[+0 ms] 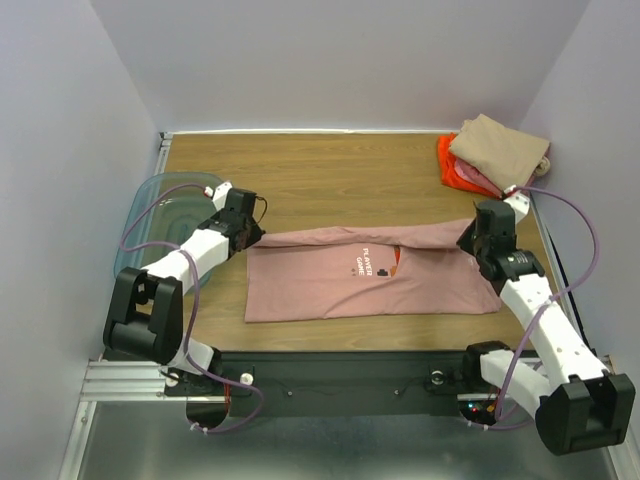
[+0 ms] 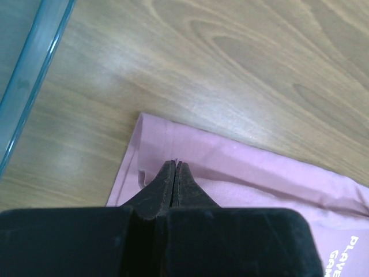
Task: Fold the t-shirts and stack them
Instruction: Fold the tshirt
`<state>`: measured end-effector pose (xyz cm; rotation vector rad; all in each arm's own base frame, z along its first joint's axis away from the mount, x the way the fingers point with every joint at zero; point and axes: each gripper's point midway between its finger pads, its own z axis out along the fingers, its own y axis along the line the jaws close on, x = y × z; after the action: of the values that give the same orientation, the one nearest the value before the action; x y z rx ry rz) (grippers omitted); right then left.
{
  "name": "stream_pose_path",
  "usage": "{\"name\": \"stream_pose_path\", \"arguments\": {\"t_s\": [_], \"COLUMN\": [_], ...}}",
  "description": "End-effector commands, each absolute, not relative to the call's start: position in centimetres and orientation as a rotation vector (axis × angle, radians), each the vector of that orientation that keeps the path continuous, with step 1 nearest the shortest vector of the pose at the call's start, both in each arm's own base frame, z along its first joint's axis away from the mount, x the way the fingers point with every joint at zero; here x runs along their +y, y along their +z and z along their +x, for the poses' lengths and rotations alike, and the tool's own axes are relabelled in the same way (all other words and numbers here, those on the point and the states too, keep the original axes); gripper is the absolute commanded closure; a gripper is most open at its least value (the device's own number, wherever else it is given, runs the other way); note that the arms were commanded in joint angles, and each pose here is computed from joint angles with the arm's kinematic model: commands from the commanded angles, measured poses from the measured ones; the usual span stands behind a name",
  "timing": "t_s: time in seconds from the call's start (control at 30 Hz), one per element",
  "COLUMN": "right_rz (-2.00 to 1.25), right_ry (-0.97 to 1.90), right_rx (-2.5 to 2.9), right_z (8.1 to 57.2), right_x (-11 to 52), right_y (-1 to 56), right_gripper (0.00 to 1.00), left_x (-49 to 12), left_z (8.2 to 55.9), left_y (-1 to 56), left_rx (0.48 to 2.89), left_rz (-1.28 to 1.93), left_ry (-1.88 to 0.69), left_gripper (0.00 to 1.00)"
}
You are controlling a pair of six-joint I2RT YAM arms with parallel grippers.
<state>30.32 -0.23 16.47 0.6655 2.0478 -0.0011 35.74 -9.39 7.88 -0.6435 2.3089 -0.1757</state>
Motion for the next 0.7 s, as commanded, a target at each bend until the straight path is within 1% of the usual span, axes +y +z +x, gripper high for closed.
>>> {"name": "stream_pose_path", "arguments": {"t_s": [0.0,0.2,0.47,0.67], "right_rz": [0.723,0.819,0.863,0.917], "right_ry": [-0.064,-0.125,-0.132,-0.081], "right_rx": [2.038,2.035,2.012,2.059], "right_z": [28.4,26.3,24.6,23.6], "right_x": [-1.3,-2.5,-3.0,-2.2], "right_y": [16.6,16.2,16.5,13.6], "right_gripper": [1.0,1.0,1.0,0.99], "left_x": [-8.8,-8.0,-7.9,-7.3], "left_z": [35.2,34.6,33.7,31.8], "left_y": [8.7,8.7,7.7,5.8], "left_rx": [2.254,2.235,2.269,2.303], "left_rz": [-0.668,-0.698,-0.725,-0.783], "left_ry": [-0.175,-0.141,-0.134,-0.107], "left_gripper": [1.0,1.0,1.0,1.0]}}
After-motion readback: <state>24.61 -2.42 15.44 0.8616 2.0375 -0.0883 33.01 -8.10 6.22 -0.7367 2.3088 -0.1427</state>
